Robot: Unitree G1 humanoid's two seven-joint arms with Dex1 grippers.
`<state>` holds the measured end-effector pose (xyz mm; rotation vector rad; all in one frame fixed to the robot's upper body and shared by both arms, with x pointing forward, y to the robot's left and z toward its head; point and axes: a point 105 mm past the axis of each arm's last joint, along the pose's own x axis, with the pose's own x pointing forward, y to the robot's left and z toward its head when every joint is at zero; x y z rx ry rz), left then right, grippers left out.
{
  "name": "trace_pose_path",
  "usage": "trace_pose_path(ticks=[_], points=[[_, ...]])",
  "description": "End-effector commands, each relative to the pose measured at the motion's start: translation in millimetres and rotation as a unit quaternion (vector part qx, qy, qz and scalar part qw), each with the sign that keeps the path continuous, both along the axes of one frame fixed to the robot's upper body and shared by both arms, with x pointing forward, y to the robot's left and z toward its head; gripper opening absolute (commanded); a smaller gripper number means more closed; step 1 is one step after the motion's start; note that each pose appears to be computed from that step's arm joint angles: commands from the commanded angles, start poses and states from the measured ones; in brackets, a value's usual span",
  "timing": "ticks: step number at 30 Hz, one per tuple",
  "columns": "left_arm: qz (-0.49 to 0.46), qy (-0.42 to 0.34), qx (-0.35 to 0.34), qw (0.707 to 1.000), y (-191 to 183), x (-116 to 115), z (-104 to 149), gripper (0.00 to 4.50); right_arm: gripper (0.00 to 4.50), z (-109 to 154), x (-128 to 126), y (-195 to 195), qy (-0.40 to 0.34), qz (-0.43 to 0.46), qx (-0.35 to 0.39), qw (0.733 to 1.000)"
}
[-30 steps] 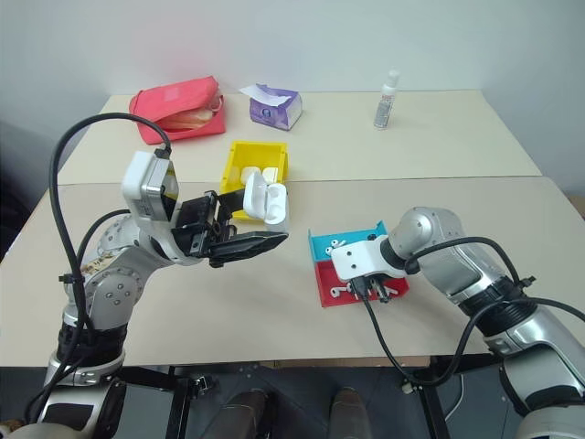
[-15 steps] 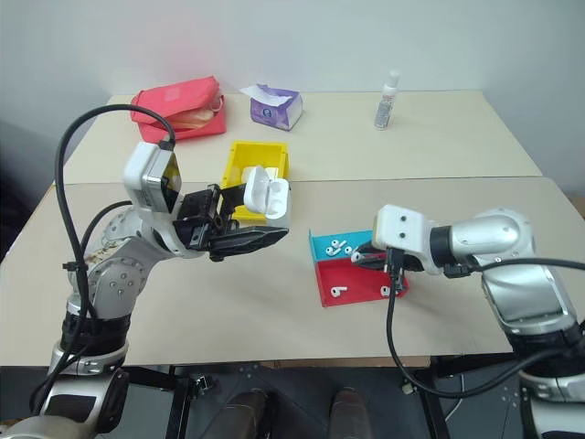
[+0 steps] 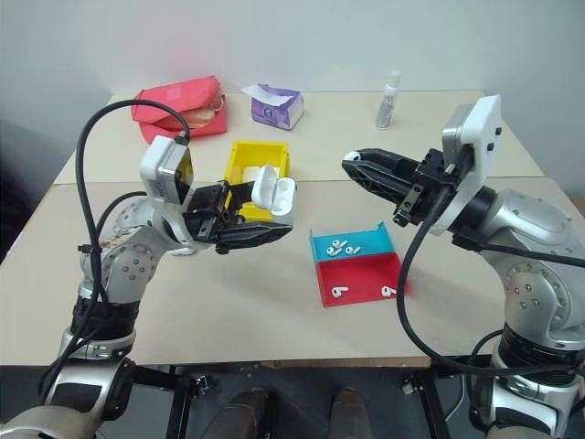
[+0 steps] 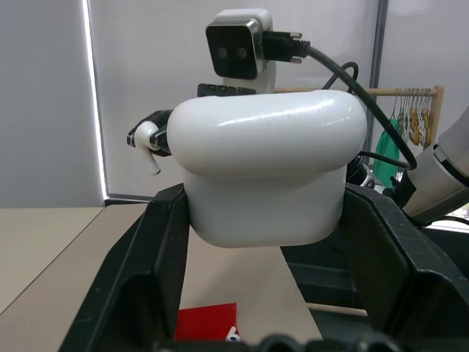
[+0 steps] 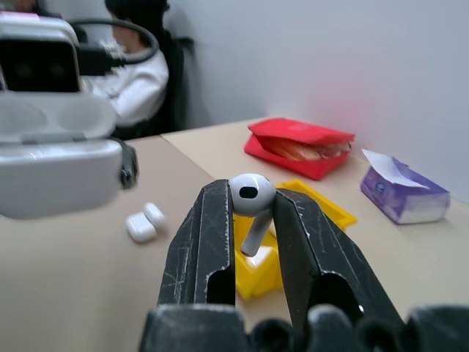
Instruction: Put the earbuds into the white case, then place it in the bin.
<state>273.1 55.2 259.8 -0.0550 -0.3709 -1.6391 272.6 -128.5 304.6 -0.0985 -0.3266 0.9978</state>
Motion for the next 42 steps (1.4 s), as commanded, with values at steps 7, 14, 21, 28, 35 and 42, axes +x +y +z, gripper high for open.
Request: trace_pose_path(ticks=[7, 14, 21, 28, 35, 42], points=[[-0.005, -0.020, 0.007, 1.000, -9.4, 1.3, 4.4, 2.77, 0.61, 22.3, -25.9, 33.3, -0.022, 0.093, 0.034, 0.995], [-0.004, -0.021, 0.001, 1.000, -12.6, -0.3, 6.9, 2.77, 0.61, 2.4, -22.3, 42.7, 0.013, 0.106, 0.022, 0.994], [-0.005, -0.025, 0.001, 1.000, -12.0, -2.0, 9.1, 2.77, 0.61, -9.0, -17.2, 44.8, 0.030, 0.099, 0.008, 0.995], [-0.007, -0.031, 0.003, 0.999, -10.6, -3.8, 9.2, 2.77, 0.61, -17.1, -15.0, 45.0, 0.030, 0.092, -0.013, 0.995], [-0.004, -0.037, 0.000, 0.999, -11.1, -2.2, 10.6, 2.77, 2.61, -22.2, -19.9, 46.2, 0.031, 0.111, -0.035, 0.993], [-0.003, -0.040, -0.005, 0.999, -11.5, -2.2, 11.9, 2.77, 3.58, -18.1, -16.6, 44.7, 0.019, 0.094, -0.036, 0.995]])
